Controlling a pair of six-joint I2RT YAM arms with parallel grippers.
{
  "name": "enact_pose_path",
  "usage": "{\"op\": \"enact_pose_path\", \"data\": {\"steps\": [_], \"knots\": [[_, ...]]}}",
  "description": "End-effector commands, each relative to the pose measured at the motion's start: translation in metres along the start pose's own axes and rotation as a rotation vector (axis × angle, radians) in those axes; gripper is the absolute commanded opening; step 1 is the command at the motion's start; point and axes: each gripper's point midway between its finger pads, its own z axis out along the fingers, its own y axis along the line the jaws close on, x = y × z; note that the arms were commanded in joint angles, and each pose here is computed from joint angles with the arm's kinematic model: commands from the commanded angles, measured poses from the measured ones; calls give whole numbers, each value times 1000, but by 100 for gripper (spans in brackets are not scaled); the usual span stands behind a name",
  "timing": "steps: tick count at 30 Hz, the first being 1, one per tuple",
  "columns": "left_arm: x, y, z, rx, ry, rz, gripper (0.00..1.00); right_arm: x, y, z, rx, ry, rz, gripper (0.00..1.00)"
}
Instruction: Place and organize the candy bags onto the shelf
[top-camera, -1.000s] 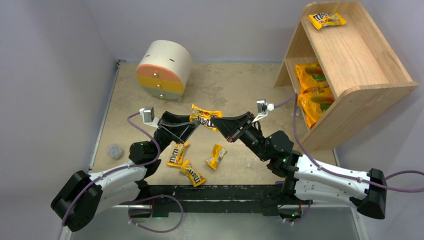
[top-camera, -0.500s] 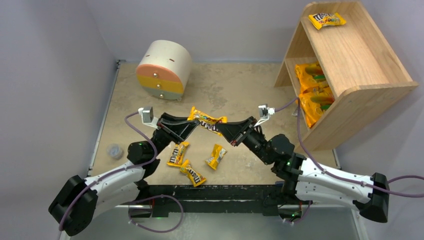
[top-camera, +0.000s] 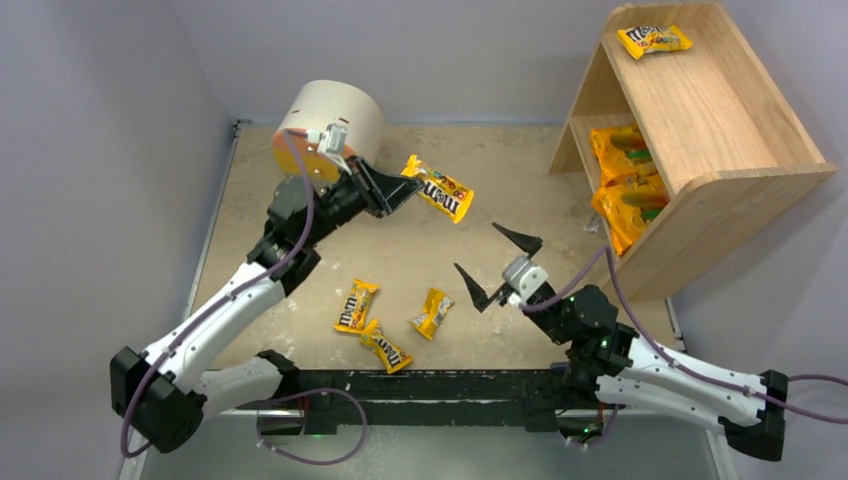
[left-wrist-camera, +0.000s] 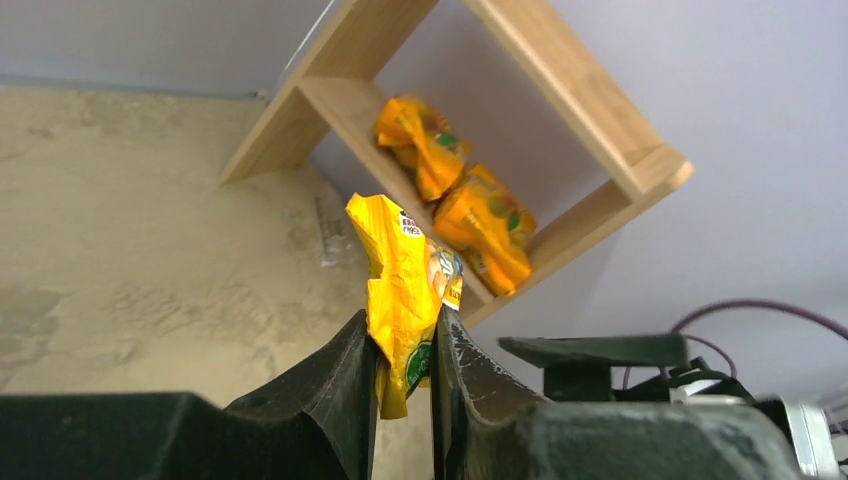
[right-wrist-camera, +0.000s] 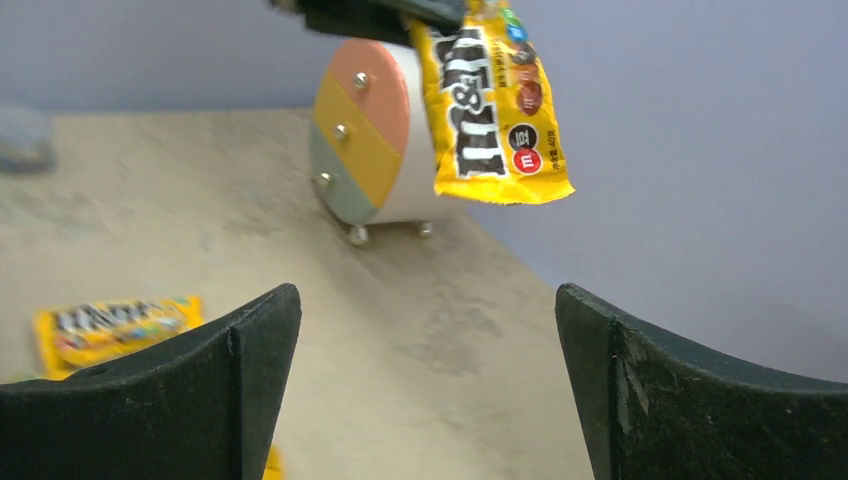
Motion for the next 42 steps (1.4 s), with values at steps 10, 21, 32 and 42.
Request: {"op": "enact_pose_path", "data": {"steps": [10, 21, 32, 42], "knots": [[54, 21, -10, 1, 493, -217, 0, 5, 1, 11, -145, 16, -671, 98], [83, 43, -22, -148, 649, -369, 0, 22, 33, 22, -318, 49, -671, 95], [92, 40, -29, -112, 681, -408, 0, 34, 28, 30, -284, 109, -696, 70], [100, 48, -31, -120, 703, -411, 0, 25, 40, 31, -329, 46, -661, 21]]}}
